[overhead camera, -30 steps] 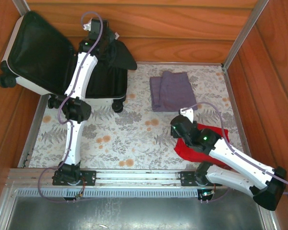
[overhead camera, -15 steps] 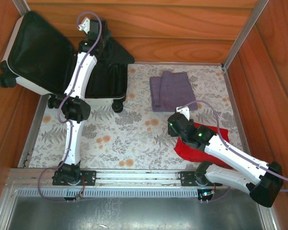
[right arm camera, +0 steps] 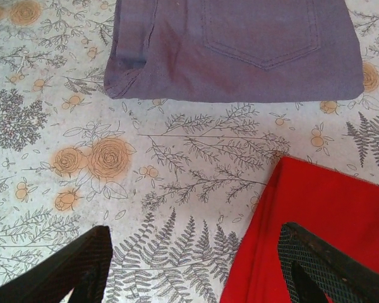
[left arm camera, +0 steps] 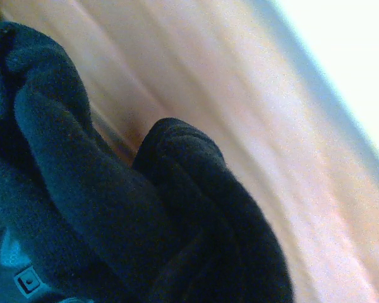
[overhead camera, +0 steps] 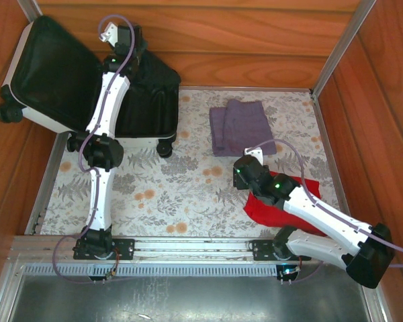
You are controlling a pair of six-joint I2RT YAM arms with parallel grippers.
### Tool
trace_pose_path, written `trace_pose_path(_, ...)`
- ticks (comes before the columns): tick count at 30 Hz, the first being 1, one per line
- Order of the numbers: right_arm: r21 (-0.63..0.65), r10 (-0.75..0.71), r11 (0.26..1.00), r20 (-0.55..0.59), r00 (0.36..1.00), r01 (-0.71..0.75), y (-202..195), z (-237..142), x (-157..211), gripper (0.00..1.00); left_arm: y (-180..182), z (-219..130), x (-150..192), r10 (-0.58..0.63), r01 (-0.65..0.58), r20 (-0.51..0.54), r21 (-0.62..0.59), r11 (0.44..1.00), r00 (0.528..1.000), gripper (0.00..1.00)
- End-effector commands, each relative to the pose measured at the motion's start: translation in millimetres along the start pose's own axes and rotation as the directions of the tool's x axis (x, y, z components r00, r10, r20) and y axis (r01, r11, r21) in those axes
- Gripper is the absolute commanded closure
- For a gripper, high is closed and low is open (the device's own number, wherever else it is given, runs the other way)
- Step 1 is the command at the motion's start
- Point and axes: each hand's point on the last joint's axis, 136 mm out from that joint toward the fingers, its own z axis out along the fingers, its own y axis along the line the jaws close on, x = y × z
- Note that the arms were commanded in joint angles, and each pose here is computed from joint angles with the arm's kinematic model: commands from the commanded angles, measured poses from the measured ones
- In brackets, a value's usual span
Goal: Pack the luggage
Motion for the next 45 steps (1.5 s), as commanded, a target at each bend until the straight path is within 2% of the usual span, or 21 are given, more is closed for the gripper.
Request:
trace_pose_path(1,-0.001,0.005,1.000,0.005,1.000,-0.005,-1,1,-2,0.26,-19,-14,-32,-0.044,0.039,0.089,0.057,0.998,0.995,1.00)
trace_pose_path(7,-0.004,0.008,1.000,0.005,1.000,-0.008,-2,0,-1,0.26,-11,-11,-28,-0.035,0.032,0.073,0.037,0.999,0.997,1.00)
trace_pose_path(18,-0.036,0.011,0.999,-0.008,1.000,-0.012,3,2,3,0.25,60,-13,21,-0.078,0.068,-0.067,-0.139,0.988,0.995,1.00)
trace_pose_path(27,-0.082,-0.013,0.997,-0.024,1.000,0.011,14,3,3,0.22,92,-31,24,-0.103,0.089,-0.065,-0.193,0.977,0.993,1.00)
trace_pose_path(28,-0.095,-0.019,0.995,-0.026,0.999,0.016,17,3,2,0.21,97,-35,25,-0.106,0.090,-0.068,-0.201,0.975,0.992,0.96)
trace_pose_path(29,-0.109,-0.028,0.994,-0.030,0.999,0.024,20,3,1,0.20,106,-39,27,-0.108,0.090,-0.072,-0.217,0.972,0.992,0.80)
trace_pose_path(30,-0.119,-0.035,0.992,-0.035,0.999,0.031,23,3,0,0.19,116,-45,30,-0.115,0.093,-0.078,-0.237,0.967,0.990,0.59)
trace_pose_path(32,-0.134,-0.046,0.990,-0.044,0.998,0.039,27,3,-1,0.17,139,-57,37,-0.134,0.106,-0.084,-0.282,0.954,0.987,0.34)
trace_pose_path(33,-0.142,-0.050,0.989,-0.045,0.998,0.043,30,3,-2,0.17,151,-65,40,-0.147,0.114,-0.091,-0.302,0.946,0.985,0.27)
trace_pose_path(35,-0.150,-0.056,0.988,-0.047,0.997,0.049,32,3,-4,0.15,170,-81,45,-0.153,0.113,-0.099,-0.332,0.937,0.983,0.00)
trace_pose_path(41,-0.174,-0.072,0.983,-0.051,0.996,0.062,43,7,-9,0.14,209,-137,38,-0.065,0.026,-0.094,-0.368,0.929,0.993,0.00)
trace_pose_path(45,-0.185,-0.073,0.981,-0.045,0.996,0.064,49,11,-14,0.15,205,-167,15,0.110,-0.131,-0.081,-0.333,0.934,0.991,0.00)
